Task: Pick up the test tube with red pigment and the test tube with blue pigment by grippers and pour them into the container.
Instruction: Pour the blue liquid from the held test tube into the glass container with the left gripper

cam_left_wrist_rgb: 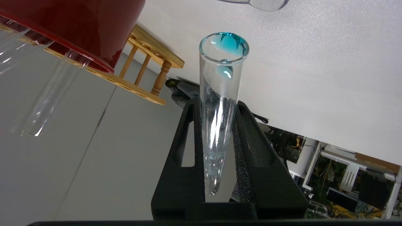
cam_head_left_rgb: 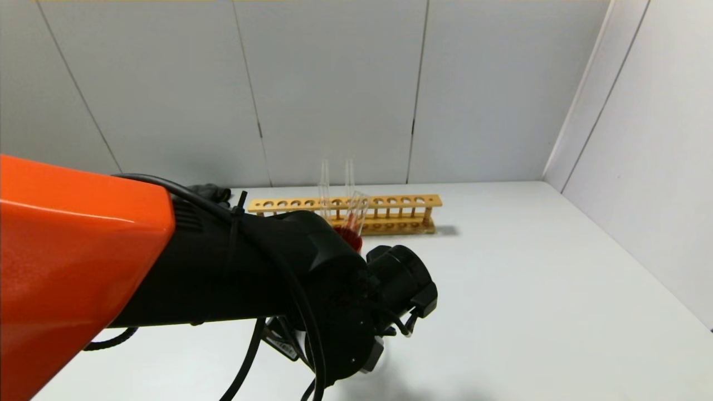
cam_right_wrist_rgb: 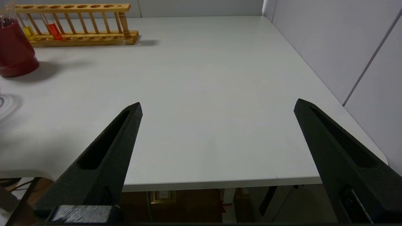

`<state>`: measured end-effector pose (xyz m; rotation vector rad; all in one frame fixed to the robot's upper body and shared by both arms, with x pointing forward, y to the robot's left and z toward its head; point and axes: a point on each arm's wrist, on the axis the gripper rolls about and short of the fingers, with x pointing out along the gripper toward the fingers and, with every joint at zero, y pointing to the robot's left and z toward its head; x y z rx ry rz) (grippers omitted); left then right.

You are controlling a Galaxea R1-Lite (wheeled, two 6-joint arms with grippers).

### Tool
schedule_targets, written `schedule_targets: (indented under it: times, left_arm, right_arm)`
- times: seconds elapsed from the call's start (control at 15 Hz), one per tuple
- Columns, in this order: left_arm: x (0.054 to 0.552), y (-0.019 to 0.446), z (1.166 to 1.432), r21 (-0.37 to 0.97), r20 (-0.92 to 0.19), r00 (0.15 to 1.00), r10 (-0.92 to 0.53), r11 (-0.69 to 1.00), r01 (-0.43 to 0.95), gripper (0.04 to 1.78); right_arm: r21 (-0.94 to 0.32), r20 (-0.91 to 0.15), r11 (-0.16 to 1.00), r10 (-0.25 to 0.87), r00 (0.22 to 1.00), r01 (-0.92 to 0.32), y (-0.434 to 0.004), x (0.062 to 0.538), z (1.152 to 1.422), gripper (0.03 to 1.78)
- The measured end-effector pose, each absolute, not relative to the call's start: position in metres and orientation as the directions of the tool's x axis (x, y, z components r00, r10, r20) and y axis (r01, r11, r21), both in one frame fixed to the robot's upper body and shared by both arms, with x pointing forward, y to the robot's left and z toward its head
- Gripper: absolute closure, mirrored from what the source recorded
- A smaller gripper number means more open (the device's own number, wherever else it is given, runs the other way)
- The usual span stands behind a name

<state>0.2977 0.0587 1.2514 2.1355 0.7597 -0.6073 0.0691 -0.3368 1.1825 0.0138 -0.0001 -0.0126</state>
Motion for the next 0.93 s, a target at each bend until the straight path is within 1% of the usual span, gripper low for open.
schedule_targets:
  times: [0.33, 0.73, 0.93]
  left_arm:
    - [0.296, 0.057, 1.25, 0.506, -0.609, 0.72, 0.332, -0.537, 0.675, 1.49]
    - [0.292, 0.048, 1.251, 0.5, -0.604, 0.734, 0.311, -0.57, 0.652, 1.49]
    - [0.288, 0.048, 1.251, 0.483, -0.574, 0.746, 0.337, -0.597, 0.641, 1.49]
  right_arm:
    - [0.014, 0.0, 1.0, -0.013, 1.0, 0.013, -0.337, 0.069, 1.182, 0.11]
    - [0.013, 0.0, 1.0, -0.012, 1.0, 0.012, -0.337, 0.069, 1.182, 0.11]
    - [0.013, 0.0, 1.0, -0.013, 1.0, 0.013, -0.337, 0.069, 1.182, 0.11]
